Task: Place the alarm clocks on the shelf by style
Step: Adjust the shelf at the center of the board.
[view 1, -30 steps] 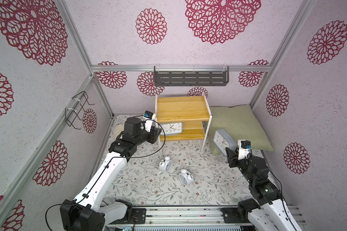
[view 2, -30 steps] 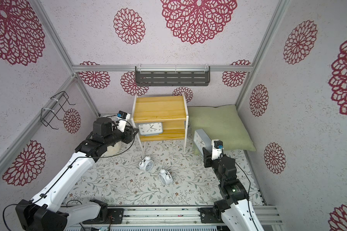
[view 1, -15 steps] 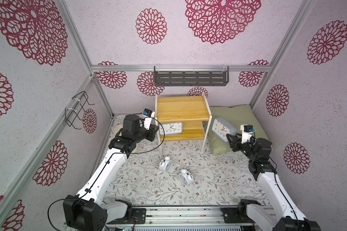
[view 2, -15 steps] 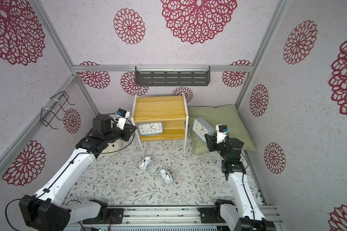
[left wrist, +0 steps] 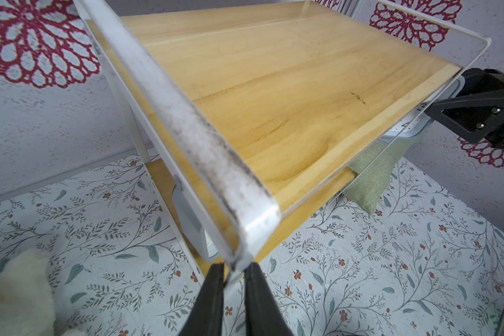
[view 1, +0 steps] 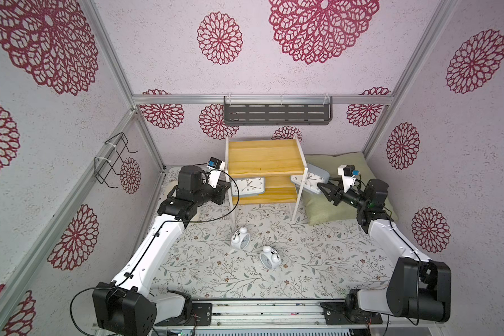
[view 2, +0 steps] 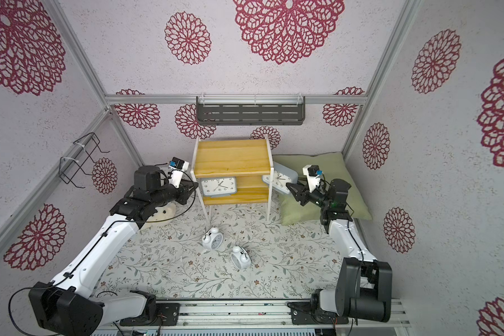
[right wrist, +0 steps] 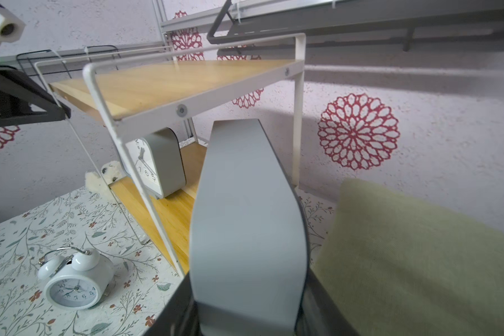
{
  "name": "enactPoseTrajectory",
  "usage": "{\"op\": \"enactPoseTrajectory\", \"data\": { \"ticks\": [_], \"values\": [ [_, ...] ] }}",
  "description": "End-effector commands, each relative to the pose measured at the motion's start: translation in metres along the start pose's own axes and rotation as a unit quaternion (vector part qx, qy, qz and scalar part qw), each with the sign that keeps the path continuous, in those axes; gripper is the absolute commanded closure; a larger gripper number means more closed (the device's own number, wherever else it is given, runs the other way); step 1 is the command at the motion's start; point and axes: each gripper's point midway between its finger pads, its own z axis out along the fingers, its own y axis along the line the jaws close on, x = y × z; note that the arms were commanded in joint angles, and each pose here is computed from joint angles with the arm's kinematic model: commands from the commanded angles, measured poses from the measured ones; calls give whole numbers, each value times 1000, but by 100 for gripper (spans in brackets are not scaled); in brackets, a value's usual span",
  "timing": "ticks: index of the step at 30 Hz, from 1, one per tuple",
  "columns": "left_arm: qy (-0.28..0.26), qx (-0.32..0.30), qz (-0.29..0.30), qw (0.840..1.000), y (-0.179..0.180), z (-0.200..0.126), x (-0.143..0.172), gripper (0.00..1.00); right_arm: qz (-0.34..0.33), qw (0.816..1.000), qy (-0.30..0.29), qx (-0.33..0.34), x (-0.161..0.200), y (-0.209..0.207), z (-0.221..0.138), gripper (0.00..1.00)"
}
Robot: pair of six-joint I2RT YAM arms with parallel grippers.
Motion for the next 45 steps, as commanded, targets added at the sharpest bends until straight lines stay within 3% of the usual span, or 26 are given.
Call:
{"op": "enactPoseTrajectory", "data": {
  "ticks": [1, 16, 30, 45],
  "values": [
    [-15, -47, -14, 999, 26, -1, -10, 82, -94, 991, -52, -76, -36, 20, 0, 65],
    [-6, -68, -28, 997, 41, 2, -7, 81, -98, 969, -52, -219, -26, 22, 39, 65],
    [2, -53, -23, 998, 37, 4, -5, 80, -85, 956, -46, -278, -20, 19, 78, 65],
    [9, -49, -22, 999, 36, 6, -2, 80, -59, 947, -32, -314, 0, 29, 96, 65]
  ]
}}
